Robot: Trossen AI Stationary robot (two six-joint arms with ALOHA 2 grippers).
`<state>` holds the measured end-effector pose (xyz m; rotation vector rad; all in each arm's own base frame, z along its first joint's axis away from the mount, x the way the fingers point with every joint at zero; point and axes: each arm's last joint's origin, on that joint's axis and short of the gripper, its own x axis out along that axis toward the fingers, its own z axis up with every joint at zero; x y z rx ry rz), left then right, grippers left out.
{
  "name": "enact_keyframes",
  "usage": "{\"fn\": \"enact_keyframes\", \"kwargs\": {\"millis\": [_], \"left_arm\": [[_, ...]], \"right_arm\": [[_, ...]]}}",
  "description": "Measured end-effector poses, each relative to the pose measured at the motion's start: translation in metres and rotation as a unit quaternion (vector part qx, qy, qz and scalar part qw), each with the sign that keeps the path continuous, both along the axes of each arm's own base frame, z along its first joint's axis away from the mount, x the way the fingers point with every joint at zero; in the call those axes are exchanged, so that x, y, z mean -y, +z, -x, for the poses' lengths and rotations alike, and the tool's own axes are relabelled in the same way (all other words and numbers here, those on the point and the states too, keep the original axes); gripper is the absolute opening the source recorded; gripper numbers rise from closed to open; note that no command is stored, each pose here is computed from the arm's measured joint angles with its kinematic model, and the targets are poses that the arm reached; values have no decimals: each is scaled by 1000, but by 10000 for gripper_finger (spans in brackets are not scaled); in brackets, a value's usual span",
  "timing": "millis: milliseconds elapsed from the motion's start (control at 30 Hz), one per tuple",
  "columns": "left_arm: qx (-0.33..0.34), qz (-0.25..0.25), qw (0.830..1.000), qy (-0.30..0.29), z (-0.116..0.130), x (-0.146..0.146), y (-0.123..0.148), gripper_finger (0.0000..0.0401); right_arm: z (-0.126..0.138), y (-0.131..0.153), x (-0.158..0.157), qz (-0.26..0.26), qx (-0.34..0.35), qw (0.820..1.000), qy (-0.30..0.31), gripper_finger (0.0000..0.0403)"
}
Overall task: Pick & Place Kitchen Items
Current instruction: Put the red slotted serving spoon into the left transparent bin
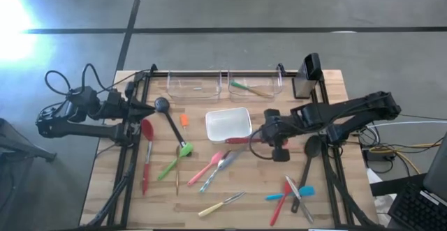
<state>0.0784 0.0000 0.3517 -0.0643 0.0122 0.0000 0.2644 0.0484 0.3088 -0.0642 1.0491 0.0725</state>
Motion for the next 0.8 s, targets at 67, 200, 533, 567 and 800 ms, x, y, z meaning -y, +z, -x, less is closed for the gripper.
{"fn": "enact_keyframes", "kwargs": {"millis": [67, 200, 533, 567, 800], "left_arm": [[1, 8, 1000, 0, -1, 0, 0, 45], [-5, 34, 999, 1, -5, 0, 0, 45], [-71, 45, 993, 80, -50, -4, -7, 87], [-76, 44, 993, 83, -55, -5, -6, 98], [-111, 44, 989, 87, -90, -5, 5, 169]], "right_arm": [[-6, 3, -1, 16, -11, 1000, 6, 30], [-20, 4, -3, 30, -36, 999, 18, 30], [-49, -1, -8, 87, -101, 990, 42, 30], [-51, -2, -9, 91, -106, 989, 46, 30], [-62, 9, -12, 119, -87, 987, 64, 30]]}}
